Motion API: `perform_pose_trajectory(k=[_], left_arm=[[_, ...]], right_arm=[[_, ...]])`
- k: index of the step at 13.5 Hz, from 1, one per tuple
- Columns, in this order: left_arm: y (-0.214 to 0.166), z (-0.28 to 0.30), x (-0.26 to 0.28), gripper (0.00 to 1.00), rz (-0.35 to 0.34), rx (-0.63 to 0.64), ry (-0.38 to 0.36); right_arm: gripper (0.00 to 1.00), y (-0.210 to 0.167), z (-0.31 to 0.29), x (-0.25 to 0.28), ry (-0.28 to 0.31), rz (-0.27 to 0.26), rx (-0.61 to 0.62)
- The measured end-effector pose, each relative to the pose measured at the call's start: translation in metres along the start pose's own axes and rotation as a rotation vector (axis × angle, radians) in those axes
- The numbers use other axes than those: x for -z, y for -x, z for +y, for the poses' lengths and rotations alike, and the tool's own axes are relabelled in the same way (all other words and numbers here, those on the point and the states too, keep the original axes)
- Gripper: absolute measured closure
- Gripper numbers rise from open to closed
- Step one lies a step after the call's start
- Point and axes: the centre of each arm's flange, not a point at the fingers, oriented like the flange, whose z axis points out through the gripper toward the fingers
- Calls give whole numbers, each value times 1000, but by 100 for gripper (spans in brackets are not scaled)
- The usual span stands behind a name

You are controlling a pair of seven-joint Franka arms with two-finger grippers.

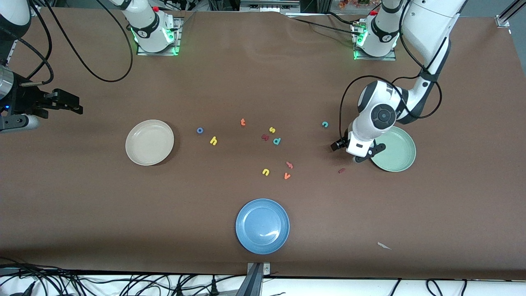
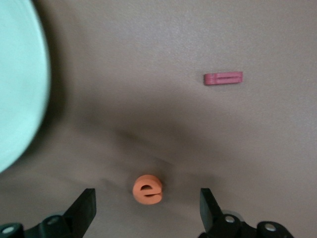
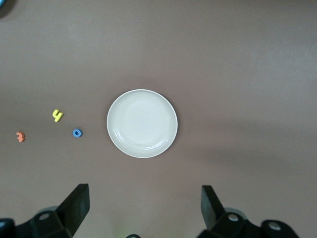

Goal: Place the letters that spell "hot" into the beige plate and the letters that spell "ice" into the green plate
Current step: 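Reach the left gripper down to the orange e beside the green plate, then grasp the orange e with the left gripper while the right gripper moves out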

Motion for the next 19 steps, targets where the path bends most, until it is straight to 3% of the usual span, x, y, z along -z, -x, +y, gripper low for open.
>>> perform_pose_trajectory(k=[1,3,6,8,9,11,12,13,17,19], left_arm=[[0,0,-5,9,-2,9,2],[0,-1,-13,29,-8,24,-1],[0,-1,-15,34,-9,29,-1],[0,0,-14,48,-7,29,2],[0,0,-14,50,-6,30,3],[0,2,-13,66,-4,28,6],[0,2,-13,66,-4,29,7],[0,2,-12,72,-3,29,7],[-4,5,-4,72,4,31,14],[-19,21,41,72,-20,31,-21]], right_arm=[[0,0,0,0,0,0,0],[0,0,0,0,0,-1,0],[0,4,-7,-4,-13,-41,10],[0,4,-21,-6,-42,-55,30],[0,2,-29,-8,-43,-59,45],[0,-1,-44,-13,-39,-68,59],[0,-2,-48,-14,-38,-71,62],[0,-3,-51,-16,-38,-72,66],[0,-13,-86,-28,-27,-50,73],[0,-19,-113,-54,-17,-64,98]])
